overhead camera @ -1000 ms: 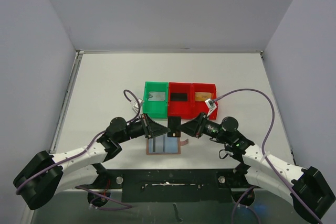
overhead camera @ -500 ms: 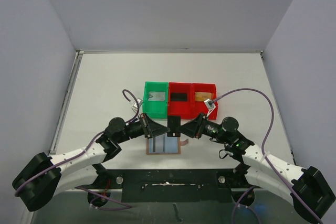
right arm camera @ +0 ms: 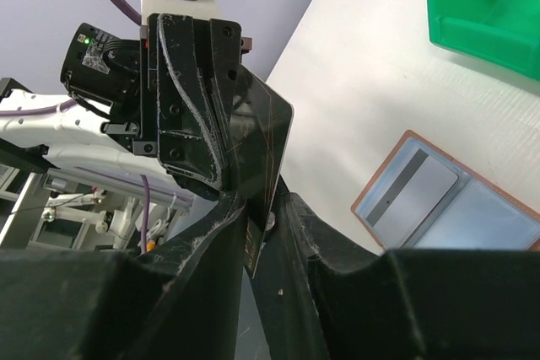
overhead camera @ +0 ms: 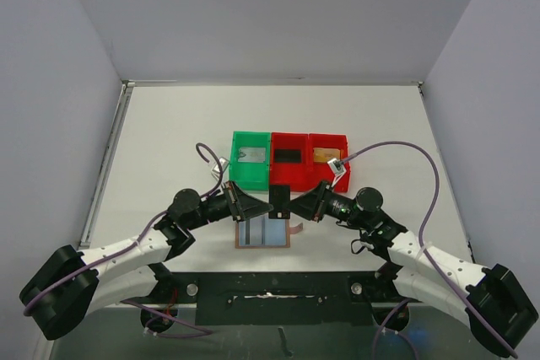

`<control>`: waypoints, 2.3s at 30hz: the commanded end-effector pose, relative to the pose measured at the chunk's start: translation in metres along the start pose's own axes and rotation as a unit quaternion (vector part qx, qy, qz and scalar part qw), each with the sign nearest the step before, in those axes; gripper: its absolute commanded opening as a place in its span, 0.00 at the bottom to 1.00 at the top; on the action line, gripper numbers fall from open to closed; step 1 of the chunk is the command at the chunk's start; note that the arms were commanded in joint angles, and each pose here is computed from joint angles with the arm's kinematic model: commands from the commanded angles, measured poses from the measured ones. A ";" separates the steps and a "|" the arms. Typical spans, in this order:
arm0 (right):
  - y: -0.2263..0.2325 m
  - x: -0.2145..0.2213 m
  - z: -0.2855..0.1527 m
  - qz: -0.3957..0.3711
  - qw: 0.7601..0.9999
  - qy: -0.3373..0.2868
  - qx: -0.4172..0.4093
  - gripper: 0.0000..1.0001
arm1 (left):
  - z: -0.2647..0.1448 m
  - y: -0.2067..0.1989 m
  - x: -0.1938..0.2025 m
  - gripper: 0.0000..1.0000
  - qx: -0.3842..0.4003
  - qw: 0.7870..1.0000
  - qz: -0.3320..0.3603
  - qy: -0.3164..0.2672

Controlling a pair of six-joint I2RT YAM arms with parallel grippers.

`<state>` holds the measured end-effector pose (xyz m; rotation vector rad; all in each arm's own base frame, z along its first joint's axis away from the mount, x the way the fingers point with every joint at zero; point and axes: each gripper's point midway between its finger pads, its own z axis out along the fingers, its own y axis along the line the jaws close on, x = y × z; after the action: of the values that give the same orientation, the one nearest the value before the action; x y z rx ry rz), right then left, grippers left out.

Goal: Take the credit cards out of the card holder

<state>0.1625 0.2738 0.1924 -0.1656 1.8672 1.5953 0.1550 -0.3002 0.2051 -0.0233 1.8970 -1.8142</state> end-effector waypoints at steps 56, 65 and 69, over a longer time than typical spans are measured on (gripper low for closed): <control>-0.082 -0.167 0.067 -0.532 0.785 0.036 0.315 0.00 | -0.110 0.067 -0.171 0.75 -0.404 0.883 0.197 -0.137; -0.122 -0.147 0.088 -0.628 0.712 0.140 0.282 0.00 | -0.128 0.092 -0.165 0.75 -0.434 0.861 0.232 -0.131; -0.141 -0.131 0.095 -0.646 0.691 0.192 0.262 0.00 | -0.128 0.093 -0.166 0.75 -0.431 0.859 0.244 -0.131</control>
<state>0.3624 0.2672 0.1332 -1.1545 1.7614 0.0490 0.2740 -0.1102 0.1558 -0.1580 2.1835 -0.5075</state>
